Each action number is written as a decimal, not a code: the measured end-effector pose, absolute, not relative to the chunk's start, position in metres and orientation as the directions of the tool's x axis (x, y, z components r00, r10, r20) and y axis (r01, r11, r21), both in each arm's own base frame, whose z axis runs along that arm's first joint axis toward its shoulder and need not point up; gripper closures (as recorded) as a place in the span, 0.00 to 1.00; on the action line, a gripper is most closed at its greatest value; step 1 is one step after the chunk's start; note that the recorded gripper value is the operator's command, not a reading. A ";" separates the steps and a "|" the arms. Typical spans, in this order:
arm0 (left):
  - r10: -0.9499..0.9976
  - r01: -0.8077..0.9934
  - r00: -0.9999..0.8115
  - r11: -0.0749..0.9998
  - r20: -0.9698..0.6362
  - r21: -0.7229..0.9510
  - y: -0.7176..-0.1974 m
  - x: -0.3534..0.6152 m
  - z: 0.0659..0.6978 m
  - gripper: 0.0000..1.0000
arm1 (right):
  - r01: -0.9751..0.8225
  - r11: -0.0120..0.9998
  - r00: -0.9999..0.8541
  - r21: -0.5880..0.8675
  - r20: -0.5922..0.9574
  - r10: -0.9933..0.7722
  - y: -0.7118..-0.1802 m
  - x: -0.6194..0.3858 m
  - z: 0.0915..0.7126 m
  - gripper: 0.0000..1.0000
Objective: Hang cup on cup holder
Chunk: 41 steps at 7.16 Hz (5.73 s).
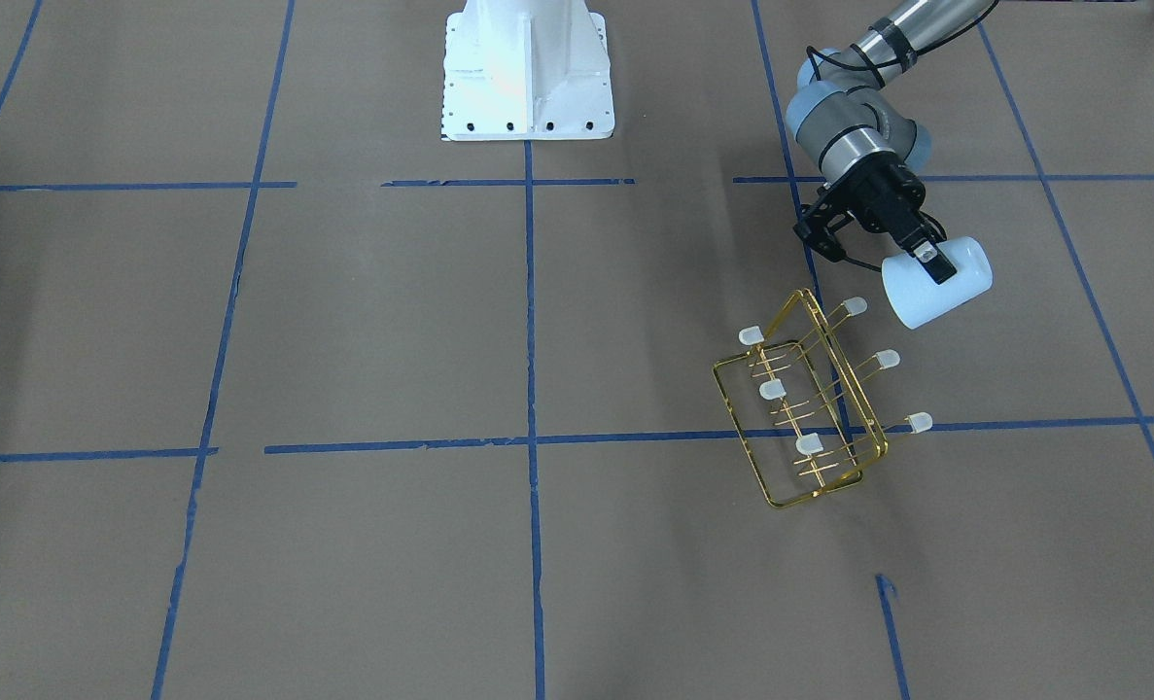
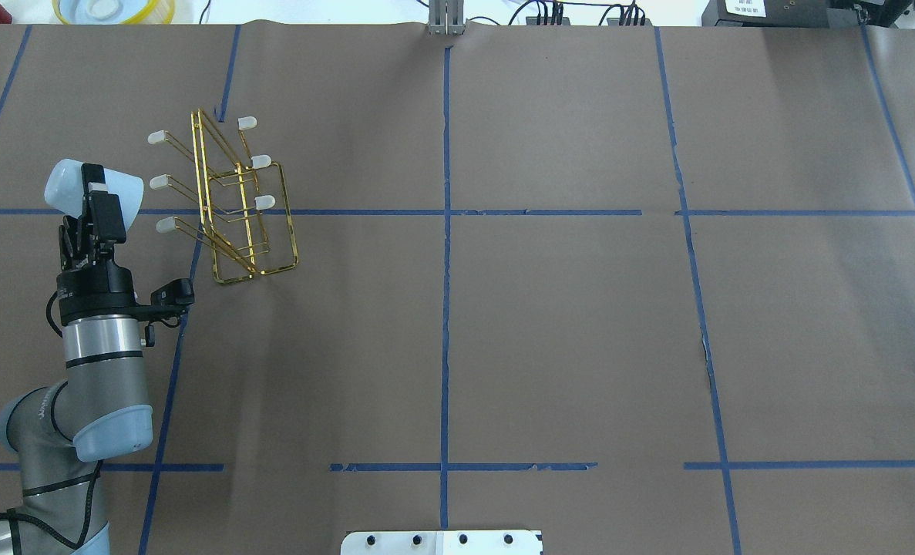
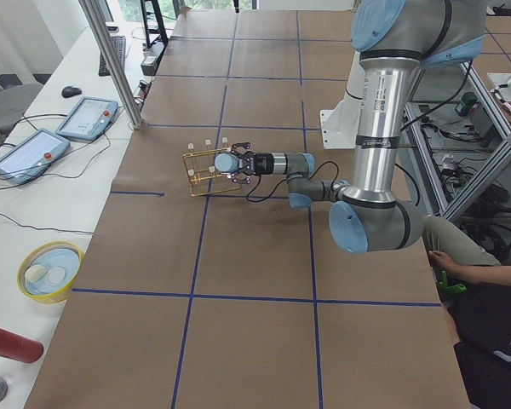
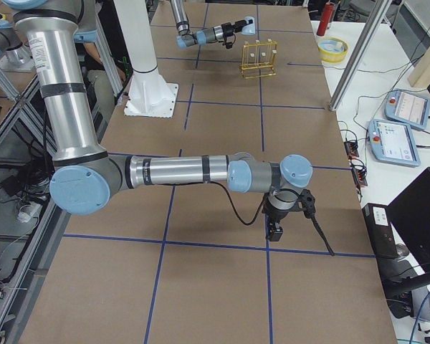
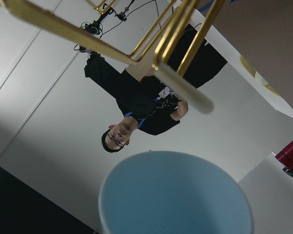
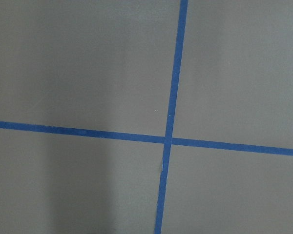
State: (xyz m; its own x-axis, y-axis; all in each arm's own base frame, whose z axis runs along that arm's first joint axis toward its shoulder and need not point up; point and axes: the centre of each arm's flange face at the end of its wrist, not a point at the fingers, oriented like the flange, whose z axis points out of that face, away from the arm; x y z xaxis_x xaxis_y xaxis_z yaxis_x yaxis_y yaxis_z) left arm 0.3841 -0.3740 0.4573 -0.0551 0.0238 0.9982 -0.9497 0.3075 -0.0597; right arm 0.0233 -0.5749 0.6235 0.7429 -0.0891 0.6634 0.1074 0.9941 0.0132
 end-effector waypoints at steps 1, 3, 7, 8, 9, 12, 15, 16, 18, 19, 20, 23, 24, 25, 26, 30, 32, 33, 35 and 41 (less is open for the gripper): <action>0.024 -0.952 -0.055 0.300 0.998 -0.060 -0.372 0.391 0.457 1.00 | 0.108 0.994 0.743 0.013 0.663 -0.089 -0.575 0.023 0.624 0.00; 0.026 -0.955 -0.065 0.287 0.998 -0.070 -0.369 0.405 0.461 1.00 | 0.108 0.994 0.743 0.013 0.663 -0.089 -0.575 0.023 0.624 0.00; 0.028 -0.958 -0.074 0.277 0.997 -0.079 -0.371 0.426 0.461 1.00 | 0.108 0.994 0.743 0.013 0.663 -0.089 -0.575 0.023 0.624 0.00; 0.028 -0.959 -0.077 0.272 0.997 -0.082 -0.370 0.430 0.463 1.00 | 0.108 0.994 0.743 0.013 0.663 -0.089 -0.575 0.023 0.624 0.00; 0.026 -0.960 -0.070 0.268 0.997 -0.075 -0.369 0.435 0.465 1.00 | 0.108 0.994 0.743 0.013 0.663 -0.089 -0.575 0.023 0.624 0.00; 0.021 -0.965 -0.054 0.257 0.998 -0.058 -0.364 0.443 0.470 0.98 | 0.107 0.994 0.743 0.013 0.663 -0.089 -0.575 0.023 0.624 0.00; 0.020 -0.966 -0.053 0.251 0.998 -0.056 -0.363 0.448 0.469 0.00 | 0.108 0.994 0.743 0.013 0.663 -0.090 -0.575 0.023 0.624 0.00; 0.020 -0.966 -0.052 0.251 0.998 -0.056 -0.363 0.448 0.468 0.00 | 0.108 0.994 0.743 0.014 0.663 -0.090 -0.575 0.023 0.624 0.00; 0.019 -0.967 -0.045 0.249 0.999 -0.049 -0.362 0.447 0.467 0.00 | 0.108 0.994 0.743 0.014 0.663 -0.090 -0.575 0.023 0.624 0.00; 0.016 -0.968 -0.033 0.249 0.999 -0.036 -0.361 0.443 0.465 0.00 | 0.108 0.994 0.743 0.014 0.663 -0.090 -0.575 0.023 0.624 0.00; 0.011 -0.968 -0.014 0.249 1.000 -0.016 -0.358 0.434 0.463 0.00 | 0.108 0.994 0.743 0.014 0.663 -0.089 -0.575 0.023 0.624 0.00; -0.013 -0.967 0.094 0.235 0.995 0.094 -0.339 0.365 0.471 0.00 | 0.108 0.994 0.743 0.013 0.663 -0.089 -0.575 0.023 0.624 0.00; -0.024 -0.962 0.174 0.209 0.984 0.175 -0.332 0.339 0.471 0.00 | 0.108 0.994 0.743 0.013 0.663 -0.090 -0.575 0.023 0.624 0.00; -0.042 -0.942 0.279 0.184 0.959 0.282 -0.326 0.315 0.470 0.00 | 0.108 0.994 0.743 0.013 0.663 -0.090 -0.575 0.023 0.624 0.00; -0.062 -0.892 0.422 0.153 0.905 0.426 -0.321 0.294 0.470 0.00 | 0.108 0.994 0.743 0.013 0.663 -0.090 -0.575 0.023 0.624 0.00; 0.074 -0.217 0.973 -0.031 0.219 0.976 -0.315 0.290 0.474 0.00 | 0.107 0.994 0.743 0.013 0.663 -0.089 -0.575 0.023 0.624 0.00; 0.211 0.178 0.961 0.017 -0.177 0.984 -0.312 0.300 0.474 0.00 | 0.107 0.994 0.743 0.013 0.663 -0.089 -0.575 0.023 0.624 0.00; 0.279 0.358 0.887 0.084 -0.367 0.930 -0.310 0.307 0.473 0.00 | 0.108 0.994 0.743 0.013 0.663 -0.089 -0.575 0.023 0.624 0.00; 0.358 0.605 0.657 0.274 -0.663 0.747 -0.302 0.313 0.467 0.00 | 0.108 0.994 0.743 0.013 0.663 -0.089 -0.575 0.023 0.624 0.00; 0.459 0.418 0.513 0.605 -0.725 0.678 -0.378 0.201 0.479 0.00 | 0.108 0.994 0.743 0.014 0.663 -0.089 -0.575 0.023 0.624 0.00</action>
